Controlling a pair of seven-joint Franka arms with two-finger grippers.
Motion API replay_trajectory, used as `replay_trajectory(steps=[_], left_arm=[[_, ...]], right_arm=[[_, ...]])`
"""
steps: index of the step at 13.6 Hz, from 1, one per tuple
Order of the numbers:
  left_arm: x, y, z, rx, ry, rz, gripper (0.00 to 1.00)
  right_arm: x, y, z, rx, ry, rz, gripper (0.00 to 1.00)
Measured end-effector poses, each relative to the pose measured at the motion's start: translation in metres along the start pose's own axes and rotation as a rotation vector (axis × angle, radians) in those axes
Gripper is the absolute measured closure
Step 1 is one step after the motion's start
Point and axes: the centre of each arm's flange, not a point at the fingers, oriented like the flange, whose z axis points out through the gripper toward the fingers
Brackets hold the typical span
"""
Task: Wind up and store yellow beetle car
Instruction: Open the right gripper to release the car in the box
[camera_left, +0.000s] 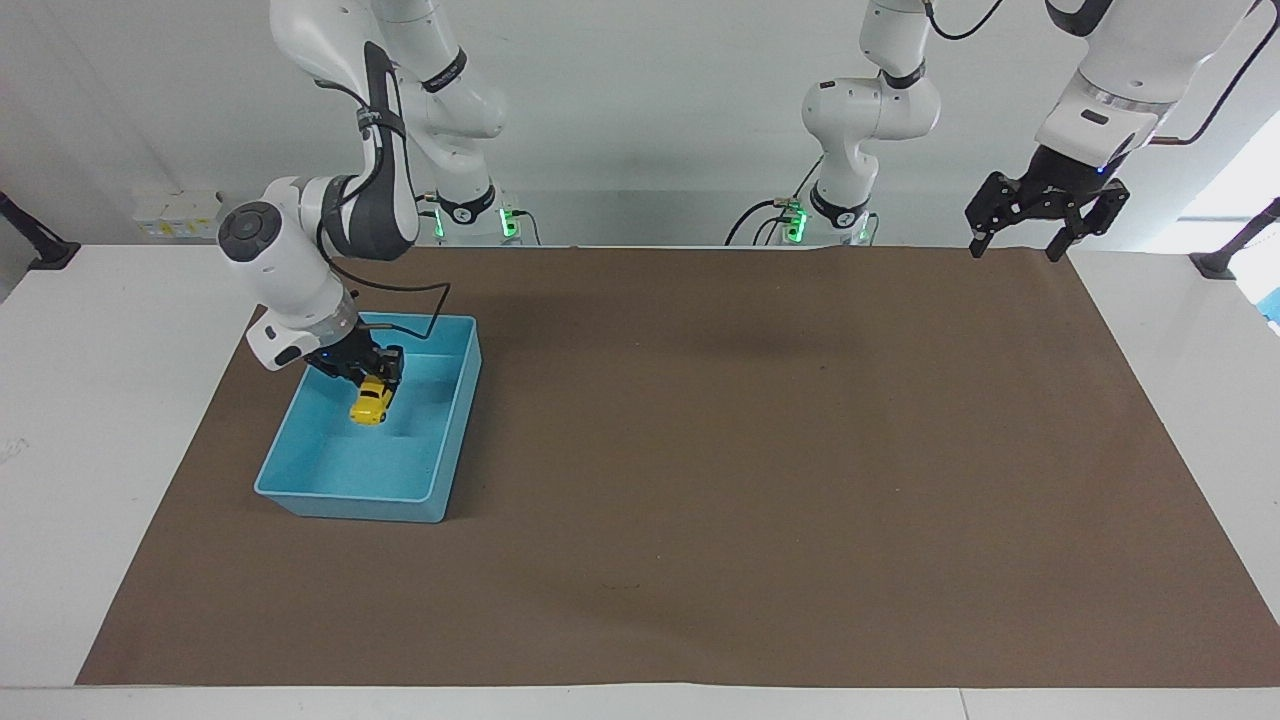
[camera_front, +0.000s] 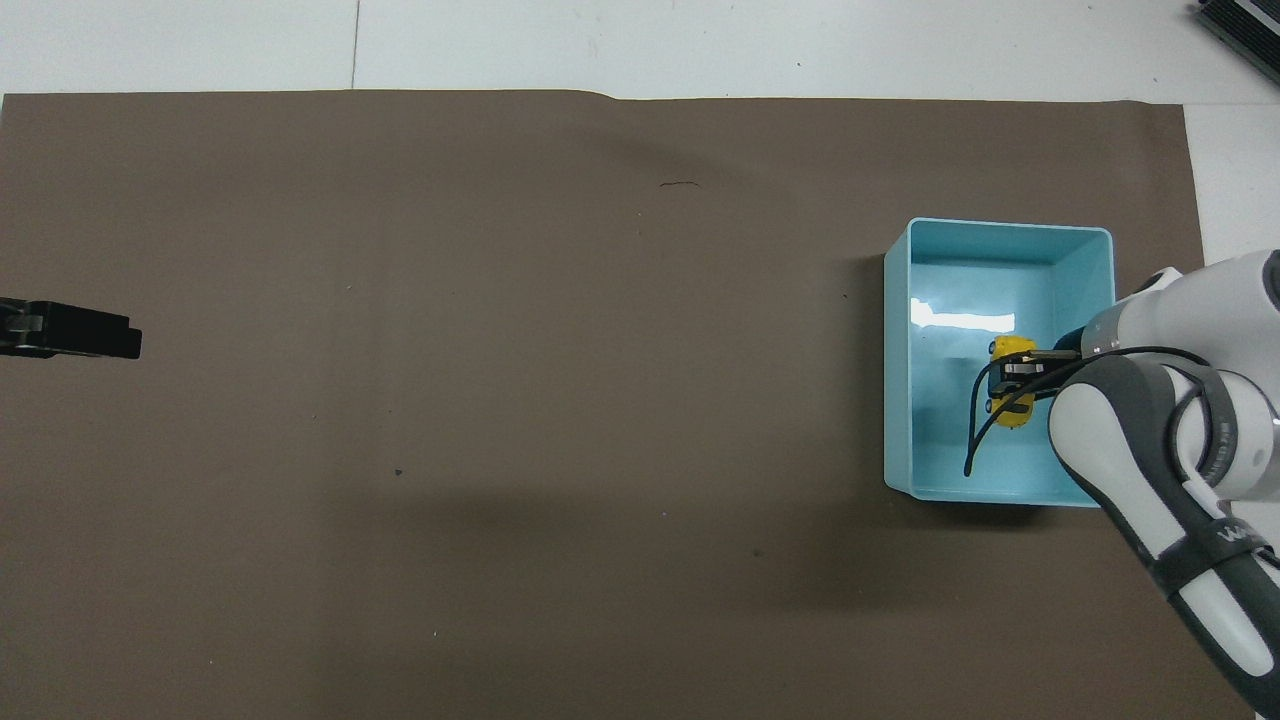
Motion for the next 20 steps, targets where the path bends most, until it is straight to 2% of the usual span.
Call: replay_trajectory(steps=[7, 17, 18, 20], left_arm=[[0.000, 0.000, 0.000, 0.000, 0.000, 0.000, 0.00], [0.000, 0.000, 0.000, 0.000, -0.001, 0.000, 0.00], [0.000, 0.000, 0.000, 0.000, -0.001, 0.000, 0.00], [0.000, 0.000, 0.000, 0.000, -0.001, 0.000, 0.00]], right_arm=[[-0.005, 0.015, 0.046, 0.061, -0.036, -0.021, 0.53], [-0.004, 0.012, 0.050, 0.071, -0.039, -0.035, 0.53], [-0.004, 0.010, 0.050, 0.071, -0.038, -0.039, 0.45], [-0.002, 0.005, 0.048, 0.070, -0.031, -0.046, 0.21]])
